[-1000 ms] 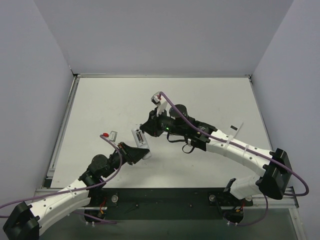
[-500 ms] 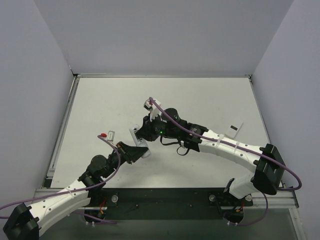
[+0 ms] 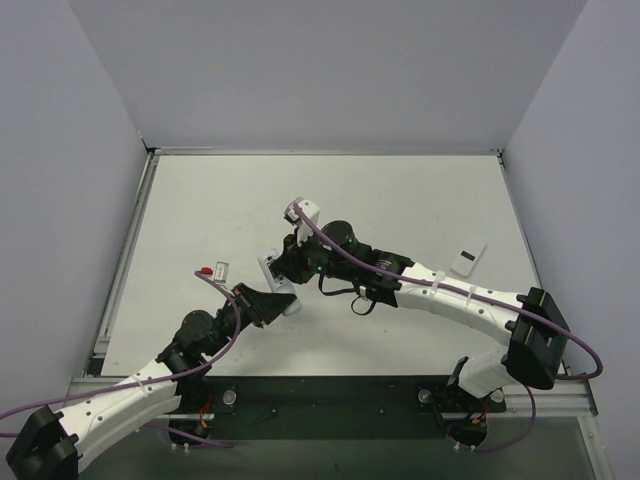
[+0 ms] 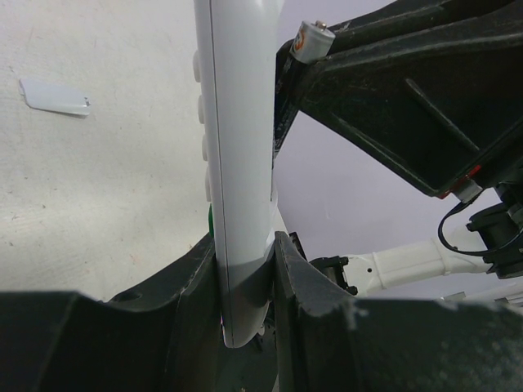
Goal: Load the batteries into the remote control
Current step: Load the battery into the remote control.
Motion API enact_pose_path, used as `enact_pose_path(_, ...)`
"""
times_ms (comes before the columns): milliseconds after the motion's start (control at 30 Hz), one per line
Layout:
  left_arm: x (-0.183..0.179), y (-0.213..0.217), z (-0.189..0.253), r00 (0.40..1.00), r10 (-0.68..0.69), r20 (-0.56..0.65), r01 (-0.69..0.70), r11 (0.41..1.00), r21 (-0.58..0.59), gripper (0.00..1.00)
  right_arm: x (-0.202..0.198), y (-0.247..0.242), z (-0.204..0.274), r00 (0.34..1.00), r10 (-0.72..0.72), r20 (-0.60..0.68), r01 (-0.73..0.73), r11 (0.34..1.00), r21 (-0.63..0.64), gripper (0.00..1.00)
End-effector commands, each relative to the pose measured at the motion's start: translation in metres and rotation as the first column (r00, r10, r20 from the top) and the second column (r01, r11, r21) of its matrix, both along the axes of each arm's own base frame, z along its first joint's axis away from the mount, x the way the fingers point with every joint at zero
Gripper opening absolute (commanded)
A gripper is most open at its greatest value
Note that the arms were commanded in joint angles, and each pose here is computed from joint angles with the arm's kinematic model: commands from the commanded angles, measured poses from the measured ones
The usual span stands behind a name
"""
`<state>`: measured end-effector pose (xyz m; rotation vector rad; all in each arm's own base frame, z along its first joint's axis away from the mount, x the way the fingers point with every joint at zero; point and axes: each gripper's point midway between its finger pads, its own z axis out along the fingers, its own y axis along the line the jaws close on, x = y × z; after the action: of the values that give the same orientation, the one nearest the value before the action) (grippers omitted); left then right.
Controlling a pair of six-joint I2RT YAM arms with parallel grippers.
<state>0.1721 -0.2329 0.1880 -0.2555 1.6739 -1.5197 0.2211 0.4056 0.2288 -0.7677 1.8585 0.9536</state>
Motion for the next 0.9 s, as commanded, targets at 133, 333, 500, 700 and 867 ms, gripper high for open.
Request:
enact_pose_path(133,-0.003,0.000,0.034,0.996,-0.009,0.089,0.017,0.996,-0.090,0.00,0.002,0.007,0.004,0.998,0.000,0.068,0.000,1.000,0.004,0.13)
enact_pose_path(333,-0.004,0.000,0.033,0.996,-0.010,0.087,0.018,0.996,-0.090,0.00,0.002,0.005,0.002,0.997,-0.011,0.079,0.011,1.000,-0.003,0.19)
enact_pose_path(500,-0.003,0.001,0.033,0.997,-0.004,0.083,0.012,0.995,-0.094,0.00,0.002,0.005,0.004,0.996,-0.019,0.087,0.019,1.000,0.000,0.20)
enact_pose_path(700,-0.003,0.001,0.031,0.997,-0.004,0.077,0.011,0.996,-0.093,0.00,0.006,-0.002,0.007,0.993,-0.068,0.097,0.067,0.998,0.014,0.20)
enact_pose_path(867,-0.004,0.001,0.032,0.997,-0.005,0.078,0.013,0.995,-0.097,0.00,0.010,-0.009,0.007,0.988,-0.118,0.096,0.116,0.993,0.025,0.20)
